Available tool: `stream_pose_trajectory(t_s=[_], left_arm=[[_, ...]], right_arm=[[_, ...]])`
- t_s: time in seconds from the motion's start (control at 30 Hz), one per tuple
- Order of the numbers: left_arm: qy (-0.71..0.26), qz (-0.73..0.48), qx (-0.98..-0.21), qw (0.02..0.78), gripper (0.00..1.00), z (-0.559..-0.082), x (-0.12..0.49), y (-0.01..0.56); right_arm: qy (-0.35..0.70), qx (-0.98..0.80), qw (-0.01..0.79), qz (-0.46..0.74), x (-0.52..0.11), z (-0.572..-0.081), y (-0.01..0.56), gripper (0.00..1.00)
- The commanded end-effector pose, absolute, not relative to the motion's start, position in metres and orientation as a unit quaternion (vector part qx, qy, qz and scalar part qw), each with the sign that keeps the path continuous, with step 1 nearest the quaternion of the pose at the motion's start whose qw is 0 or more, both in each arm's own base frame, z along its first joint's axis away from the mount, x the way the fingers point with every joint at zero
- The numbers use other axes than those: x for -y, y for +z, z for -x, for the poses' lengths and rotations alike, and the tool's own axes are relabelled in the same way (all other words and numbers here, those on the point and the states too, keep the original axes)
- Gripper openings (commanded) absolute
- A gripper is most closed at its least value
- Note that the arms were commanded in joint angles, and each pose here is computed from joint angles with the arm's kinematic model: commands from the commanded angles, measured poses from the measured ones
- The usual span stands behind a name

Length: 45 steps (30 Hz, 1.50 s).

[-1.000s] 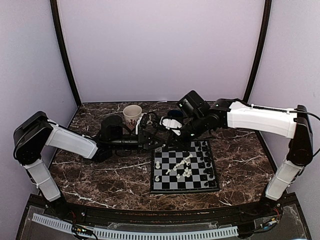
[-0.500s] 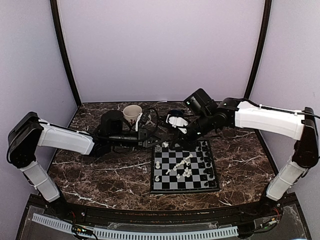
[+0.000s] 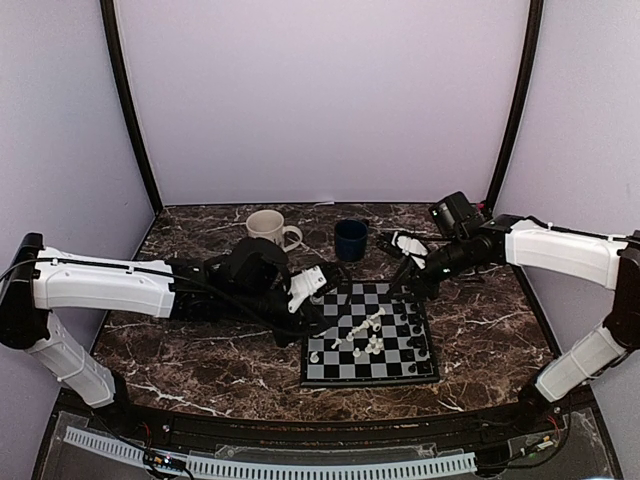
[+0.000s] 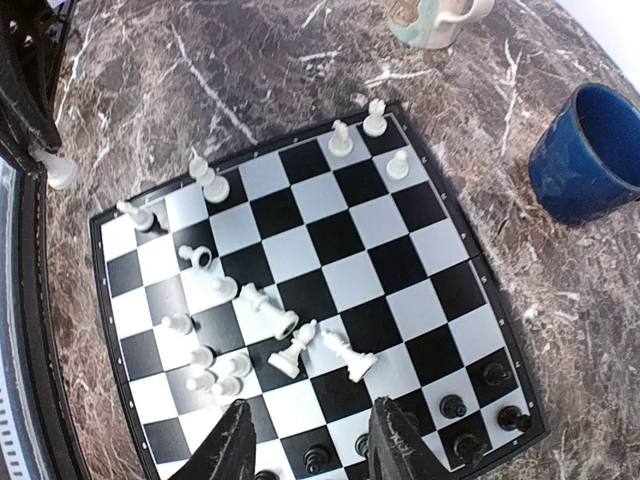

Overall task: Set up the chess pieces on the board
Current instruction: Place the rook at h1.

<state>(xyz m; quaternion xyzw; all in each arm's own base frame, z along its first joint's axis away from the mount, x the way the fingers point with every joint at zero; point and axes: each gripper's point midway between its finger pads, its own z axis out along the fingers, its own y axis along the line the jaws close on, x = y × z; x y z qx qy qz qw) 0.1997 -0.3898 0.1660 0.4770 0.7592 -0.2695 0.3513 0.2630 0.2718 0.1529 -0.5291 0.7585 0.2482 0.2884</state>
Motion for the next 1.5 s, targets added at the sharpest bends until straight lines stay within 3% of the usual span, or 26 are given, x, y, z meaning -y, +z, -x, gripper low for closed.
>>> stream_pose_trajectory(t_s=[0.0,0.37,1.47], left_arm=[[-0.159,-0.571,-0.737,0.326,0.06,-0.186,0.371,0.128],[-0.116,-0.643,-0.71,0.264,0.07,-0.161,0.373,0.076],[-0.133,-0.661,-0.698,0.24,0.11,-0.145,0.384,0.048]], right_arm=[[0.238,-0.731,0.332,0.547,-0.274,-0.273,0.165,0.4],[0.244,-0.73,0.326,0.548,-0.275,-0.27,0.157,0.4],[0.244,-0.736,0.307,0.553,-0.275,-0.27,0.144,0.4]])
